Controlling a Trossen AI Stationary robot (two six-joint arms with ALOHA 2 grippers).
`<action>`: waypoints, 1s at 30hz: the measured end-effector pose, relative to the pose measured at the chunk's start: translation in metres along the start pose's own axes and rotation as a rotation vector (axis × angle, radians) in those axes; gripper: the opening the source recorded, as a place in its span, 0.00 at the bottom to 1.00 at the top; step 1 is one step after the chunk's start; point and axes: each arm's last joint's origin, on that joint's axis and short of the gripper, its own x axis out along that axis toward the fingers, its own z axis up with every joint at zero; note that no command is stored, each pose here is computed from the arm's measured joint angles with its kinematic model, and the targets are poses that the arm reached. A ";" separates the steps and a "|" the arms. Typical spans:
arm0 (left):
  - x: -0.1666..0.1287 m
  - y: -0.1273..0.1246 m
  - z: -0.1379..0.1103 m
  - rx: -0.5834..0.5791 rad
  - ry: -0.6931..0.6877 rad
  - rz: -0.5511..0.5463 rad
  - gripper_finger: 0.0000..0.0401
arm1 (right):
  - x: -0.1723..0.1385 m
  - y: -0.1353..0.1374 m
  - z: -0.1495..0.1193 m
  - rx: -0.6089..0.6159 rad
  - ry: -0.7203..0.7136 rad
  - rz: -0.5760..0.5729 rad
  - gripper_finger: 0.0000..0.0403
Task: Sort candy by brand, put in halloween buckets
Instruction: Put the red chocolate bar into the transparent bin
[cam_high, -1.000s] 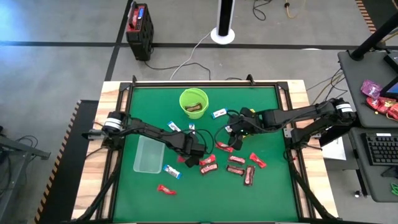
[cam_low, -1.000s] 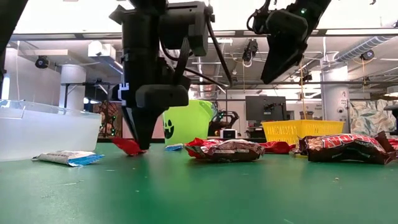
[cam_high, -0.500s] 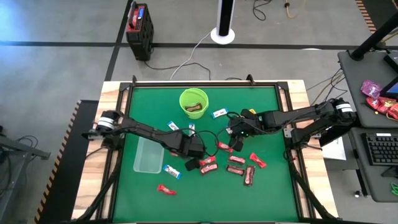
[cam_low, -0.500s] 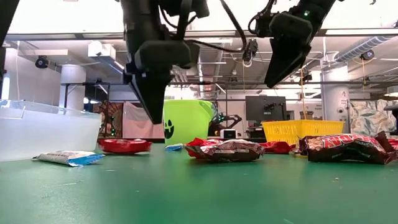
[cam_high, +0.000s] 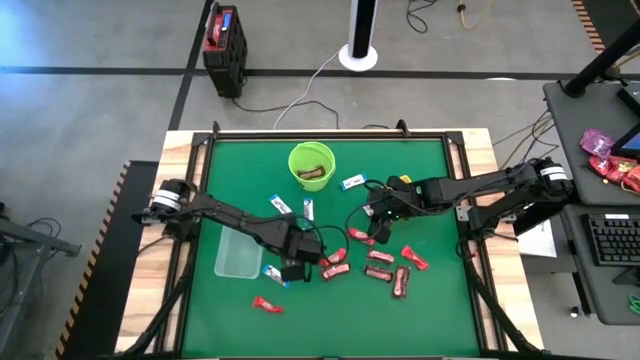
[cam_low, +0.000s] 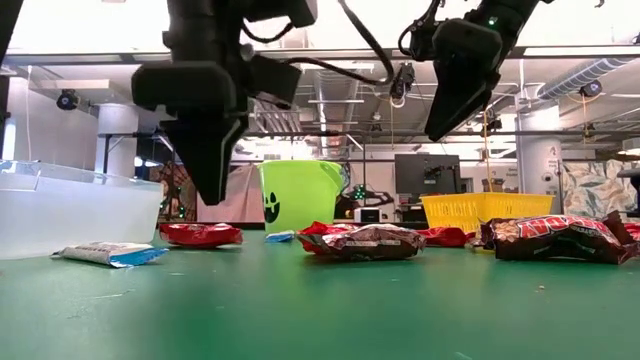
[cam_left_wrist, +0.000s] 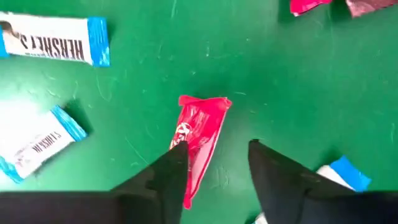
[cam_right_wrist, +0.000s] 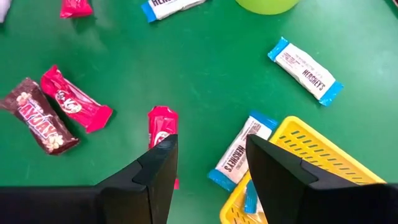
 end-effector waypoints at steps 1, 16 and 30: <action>0.001 0.001 0.000 0.016 -0.002 0.005 0.43 | 0.000 0.000 0.000 0.003 -0.003 0.002 0.45; 0.045 0.001 -0.018 0.154 -0.098 0.045 0.31 | 0.000 0.001 0.002 0.013 -0.021 0.014 0.45; -0.011 -0.004 -0.010 0.188 -0.195 0.036 0.03 | 0.000 0.001 0.002 0.014 -0.022 0.015 0.45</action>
